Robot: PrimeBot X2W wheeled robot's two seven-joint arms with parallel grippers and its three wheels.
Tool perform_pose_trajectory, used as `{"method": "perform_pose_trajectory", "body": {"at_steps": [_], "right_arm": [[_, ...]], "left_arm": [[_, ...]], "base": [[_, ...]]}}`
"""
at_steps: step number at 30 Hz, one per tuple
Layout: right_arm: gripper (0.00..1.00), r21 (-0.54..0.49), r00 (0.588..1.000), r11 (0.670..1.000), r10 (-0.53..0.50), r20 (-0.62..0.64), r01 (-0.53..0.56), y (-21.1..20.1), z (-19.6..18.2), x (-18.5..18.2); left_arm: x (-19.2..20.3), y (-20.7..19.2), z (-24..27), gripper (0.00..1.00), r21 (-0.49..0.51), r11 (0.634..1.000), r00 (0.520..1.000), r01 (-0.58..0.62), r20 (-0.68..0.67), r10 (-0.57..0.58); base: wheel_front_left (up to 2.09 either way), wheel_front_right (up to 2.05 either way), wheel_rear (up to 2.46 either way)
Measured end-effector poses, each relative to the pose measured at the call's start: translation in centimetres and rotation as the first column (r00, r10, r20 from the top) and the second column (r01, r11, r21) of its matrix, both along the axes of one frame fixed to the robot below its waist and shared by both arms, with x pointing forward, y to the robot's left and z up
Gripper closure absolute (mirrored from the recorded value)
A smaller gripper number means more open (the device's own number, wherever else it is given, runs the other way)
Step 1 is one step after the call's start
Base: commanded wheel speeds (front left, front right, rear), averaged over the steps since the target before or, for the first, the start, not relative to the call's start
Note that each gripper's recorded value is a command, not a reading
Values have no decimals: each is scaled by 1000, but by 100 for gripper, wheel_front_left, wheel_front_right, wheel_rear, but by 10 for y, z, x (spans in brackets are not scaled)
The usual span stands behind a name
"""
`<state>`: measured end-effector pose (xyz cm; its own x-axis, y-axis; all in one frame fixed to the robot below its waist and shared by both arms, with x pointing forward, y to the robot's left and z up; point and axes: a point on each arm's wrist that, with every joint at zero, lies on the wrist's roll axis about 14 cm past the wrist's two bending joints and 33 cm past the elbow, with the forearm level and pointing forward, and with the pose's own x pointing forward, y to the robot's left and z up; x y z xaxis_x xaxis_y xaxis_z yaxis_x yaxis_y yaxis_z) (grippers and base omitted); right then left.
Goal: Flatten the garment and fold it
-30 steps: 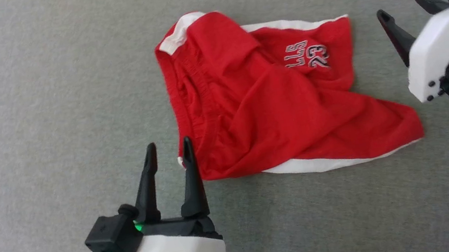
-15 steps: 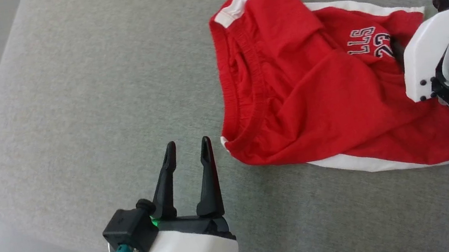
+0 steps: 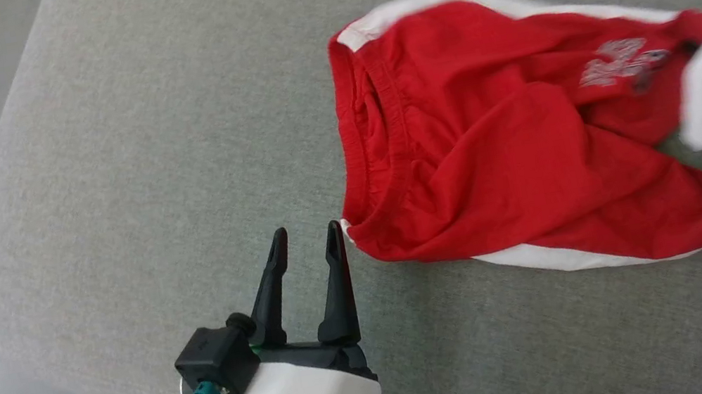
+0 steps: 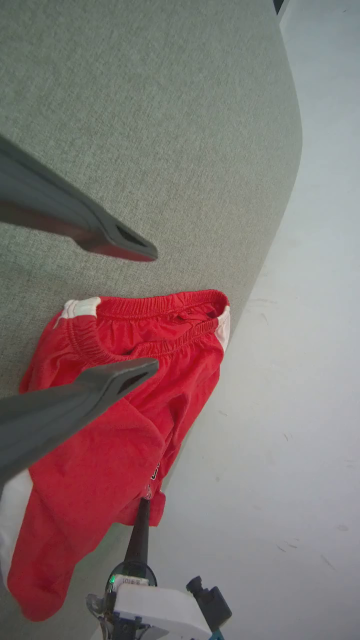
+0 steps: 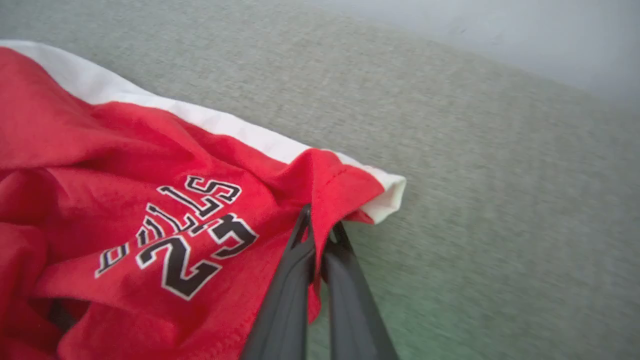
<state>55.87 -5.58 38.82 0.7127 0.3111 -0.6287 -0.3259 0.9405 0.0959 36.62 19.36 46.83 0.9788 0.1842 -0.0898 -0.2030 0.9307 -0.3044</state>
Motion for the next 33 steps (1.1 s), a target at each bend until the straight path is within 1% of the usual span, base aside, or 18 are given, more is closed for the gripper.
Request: {"method": "perform_pose_trajectory", "body": {"at_steps": [3,6,9,10,11,12,15,17,21,24,27,31,33], "right_arm": [[100,-81,996,994,-68,63,73,-52,15,12],[100,-155,982,978,-118,150,141,-98,33,25],[99,-175,968,968,-144,205,181,-120,38,34],[73,-170,967,968,-151,204,187,-122,34,34],[20,-167,968,968,-154,200,188,-121,30,34],[0,-165,968,968,-155,197,188,-120,26,33],[0,-129,971,977,-144,188,170,-108,17,29],[0,-67,971,985,-145,190,161,-94,19,25],[0,26,963,994,-111,247,108,-69,46,15],[0,78,963,993,-107,248,91,-67,55,-10],[0,97,965,991,-109,238,88,-72,58,-40],[0,130,976,986,-127,177,105,-76,54,-85],[0,127,981,986,-127,150,108,-77,51,-103]], "left_arm": [[2,-5,1,0,-4,1000,1000,16,6,-16],[2,-9,0,0,-9,1000,1000,29,5,-29],[2,-12,-5,0,-11,999,999,36,-13,-36],[2,-12,-7,0,-12,999,999,37,-19,-37],[3,-12,-10,0,-12,999,999,37,-26,-37],[3,-12,-12,0,-11,999,999,38,-31,-39],[8,-14,-11,0,-10,999,998,49,-27,-50],[12,-17,-9,0,-7,998,998,60,-16,-60],[13,-19,-4,0,-7,998,998,69,1,-69],[14,-20,1,0,-6,997,997,74,18,-74],[15,-23,5,0,-4,997,996,82,34,-82],[18,-26,11,0,-5,995,994,95,58,-94],[20,-29,13,0,-3,994,992,107,65,-106]], "base": [[0,0,0],[0,0,0],[0,0,0],[0,0,0],[0,0,0],[0,0,0],[0,0,0],[0,0,0],[0,0,0],[0,0,0],[0,0,0],[0,0,0],[0,0,0]]}}
